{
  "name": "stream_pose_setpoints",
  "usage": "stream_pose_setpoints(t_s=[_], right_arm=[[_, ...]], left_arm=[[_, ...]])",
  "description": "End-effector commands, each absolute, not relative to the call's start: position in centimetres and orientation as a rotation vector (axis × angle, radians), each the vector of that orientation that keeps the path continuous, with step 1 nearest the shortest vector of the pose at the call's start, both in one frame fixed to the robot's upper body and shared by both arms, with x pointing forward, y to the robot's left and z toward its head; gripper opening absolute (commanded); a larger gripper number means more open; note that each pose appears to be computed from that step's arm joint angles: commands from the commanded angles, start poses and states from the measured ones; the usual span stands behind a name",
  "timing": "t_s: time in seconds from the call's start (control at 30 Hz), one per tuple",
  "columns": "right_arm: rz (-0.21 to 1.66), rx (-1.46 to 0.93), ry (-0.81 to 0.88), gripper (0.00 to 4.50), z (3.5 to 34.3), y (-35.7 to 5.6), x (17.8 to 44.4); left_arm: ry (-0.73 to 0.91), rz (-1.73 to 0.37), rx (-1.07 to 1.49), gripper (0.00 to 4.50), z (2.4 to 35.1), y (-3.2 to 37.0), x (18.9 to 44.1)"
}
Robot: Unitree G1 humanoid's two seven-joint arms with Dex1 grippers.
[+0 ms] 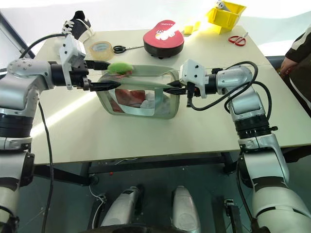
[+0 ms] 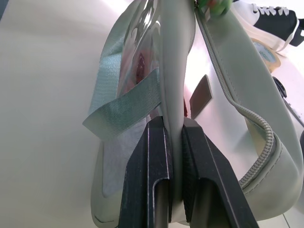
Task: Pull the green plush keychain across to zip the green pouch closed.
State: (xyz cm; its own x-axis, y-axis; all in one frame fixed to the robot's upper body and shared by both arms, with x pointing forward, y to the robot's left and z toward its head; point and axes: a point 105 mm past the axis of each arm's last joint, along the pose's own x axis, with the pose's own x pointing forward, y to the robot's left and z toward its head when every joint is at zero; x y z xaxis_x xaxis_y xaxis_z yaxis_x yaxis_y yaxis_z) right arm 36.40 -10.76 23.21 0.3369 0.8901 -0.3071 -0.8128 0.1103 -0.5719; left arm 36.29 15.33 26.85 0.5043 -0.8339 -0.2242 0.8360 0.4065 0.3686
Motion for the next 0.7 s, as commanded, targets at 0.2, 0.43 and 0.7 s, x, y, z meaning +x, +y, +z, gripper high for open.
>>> stream_pose_setpoints(t_s=[0.2, 0.43, 0.7], right_arm=[[1.243, -0.779, -0.194, 0.00, 25.3, -10.6, 36.4], [1.252, -0.784, -0.195, 0.00, 25.5, -10.4, 36.5], [1.263, -0.781, -0.191, 0.00, 25.3, -10.2, 36.5]], left_arm=[[0.121, -1.012, 0.546, 3.60, 26.8, 19.8, 33.8], [0.136, -0.950, 0.485, 3.60, 24.0, 20.3, 35.0], [0.114, -0.960, 0.445, 0.13, 23.7, 19.6, 35.4]])
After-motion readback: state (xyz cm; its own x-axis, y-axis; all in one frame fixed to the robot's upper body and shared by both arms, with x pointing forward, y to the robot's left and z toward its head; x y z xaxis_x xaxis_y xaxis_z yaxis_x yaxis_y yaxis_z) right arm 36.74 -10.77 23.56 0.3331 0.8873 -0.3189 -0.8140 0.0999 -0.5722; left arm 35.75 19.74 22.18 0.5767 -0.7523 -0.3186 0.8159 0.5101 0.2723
